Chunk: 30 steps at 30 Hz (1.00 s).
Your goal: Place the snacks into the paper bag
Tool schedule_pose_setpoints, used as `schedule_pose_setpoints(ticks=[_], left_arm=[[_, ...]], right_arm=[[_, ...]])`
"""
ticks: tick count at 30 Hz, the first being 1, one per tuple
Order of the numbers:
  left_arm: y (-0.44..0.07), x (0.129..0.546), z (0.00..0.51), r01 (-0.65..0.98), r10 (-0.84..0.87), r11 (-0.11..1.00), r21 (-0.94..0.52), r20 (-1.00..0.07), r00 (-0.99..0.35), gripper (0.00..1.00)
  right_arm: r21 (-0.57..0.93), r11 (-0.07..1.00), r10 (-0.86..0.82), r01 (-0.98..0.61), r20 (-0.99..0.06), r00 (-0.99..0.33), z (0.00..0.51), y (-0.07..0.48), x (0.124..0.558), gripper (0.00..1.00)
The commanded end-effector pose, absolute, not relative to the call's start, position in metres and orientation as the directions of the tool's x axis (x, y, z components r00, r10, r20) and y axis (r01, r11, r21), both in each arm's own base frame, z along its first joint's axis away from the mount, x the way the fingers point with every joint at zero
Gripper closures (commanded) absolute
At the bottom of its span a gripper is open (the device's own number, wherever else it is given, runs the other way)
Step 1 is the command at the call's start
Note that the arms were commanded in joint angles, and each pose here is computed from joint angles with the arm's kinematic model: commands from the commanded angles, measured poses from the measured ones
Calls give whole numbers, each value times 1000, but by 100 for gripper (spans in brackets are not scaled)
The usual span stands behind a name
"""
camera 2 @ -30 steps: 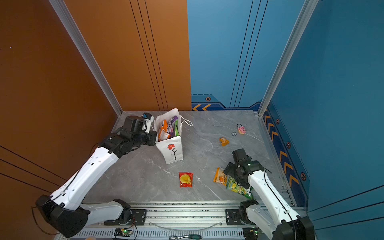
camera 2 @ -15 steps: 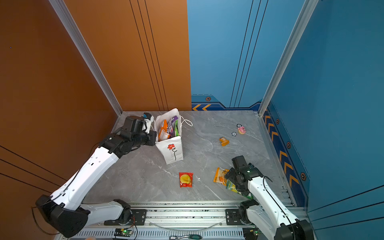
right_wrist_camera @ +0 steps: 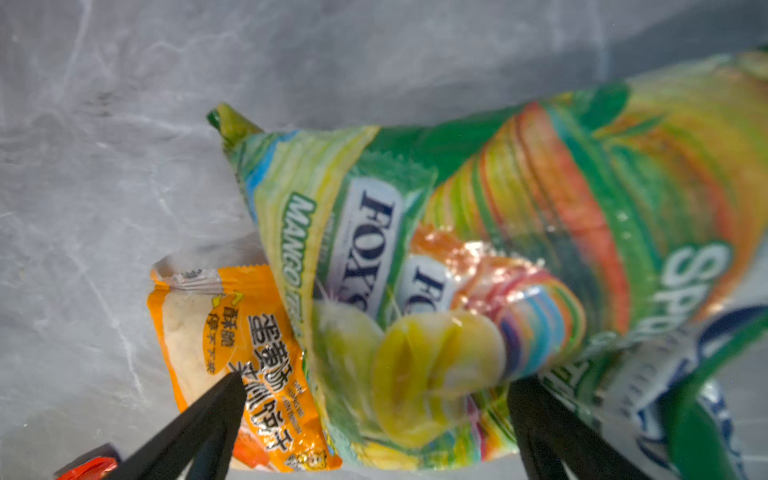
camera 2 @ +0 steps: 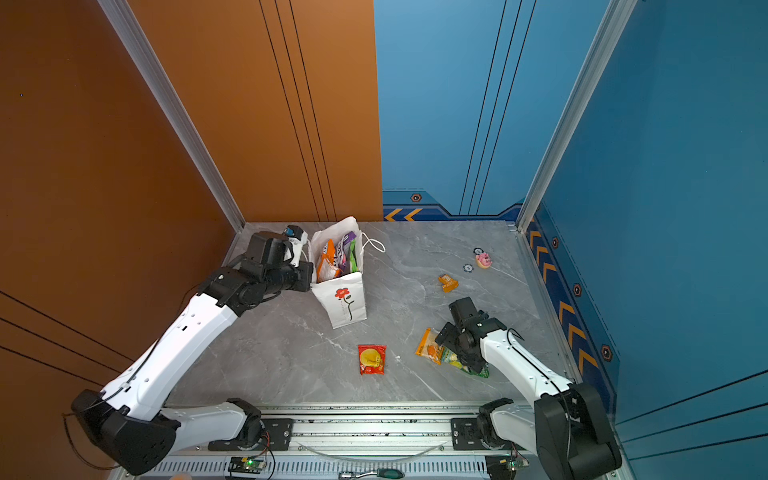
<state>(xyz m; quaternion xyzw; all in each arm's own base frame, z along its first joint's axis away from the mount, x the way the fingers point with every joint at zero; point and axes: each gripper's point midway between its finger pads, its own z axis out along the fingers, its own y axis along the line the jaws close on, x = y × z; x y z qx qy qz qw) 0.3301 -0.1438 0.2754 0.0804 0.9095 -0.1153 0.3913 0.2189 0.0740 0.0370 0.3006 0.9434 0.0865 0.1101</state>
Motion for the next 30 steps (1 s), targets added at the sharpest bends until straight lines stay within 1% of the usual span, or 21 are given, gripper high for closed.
schedule_pose_setpoints(ticks=[1,9,14,19,23,27,30], left_arm=[[-143,335,302,239,23,958,-155,-795,-607,100],[-142,336,302,239,25,959,-152,-795,-606,100],[-142,336,302,237,25,960,-151,-795,-606,100],[-142,336,301,237,25,960,-150,-795,-606,100],[-142,336,302,237,24,959,-152,-795,-606,100],[-142,336,301,238,25,959,-152,-794,-608,100],[-142,336,301,238,25,959,-152,-794,-608,100]], right_arm=[[277,831,539,483,-183,-822,45,91,243,0],[319,853,484,413,-188,-854,52,128,272,0],[308,877,437,368,-195,-878,63,137,279,0],[254,905,404,341,-266,-875,87,115,276,0],[233,901,426,367,-311,-849,99,86,270,0],[244,871,486,426,-308,-818,98,58,259,1],[259,847,525,464,-284,-802,91,45,251,2]])
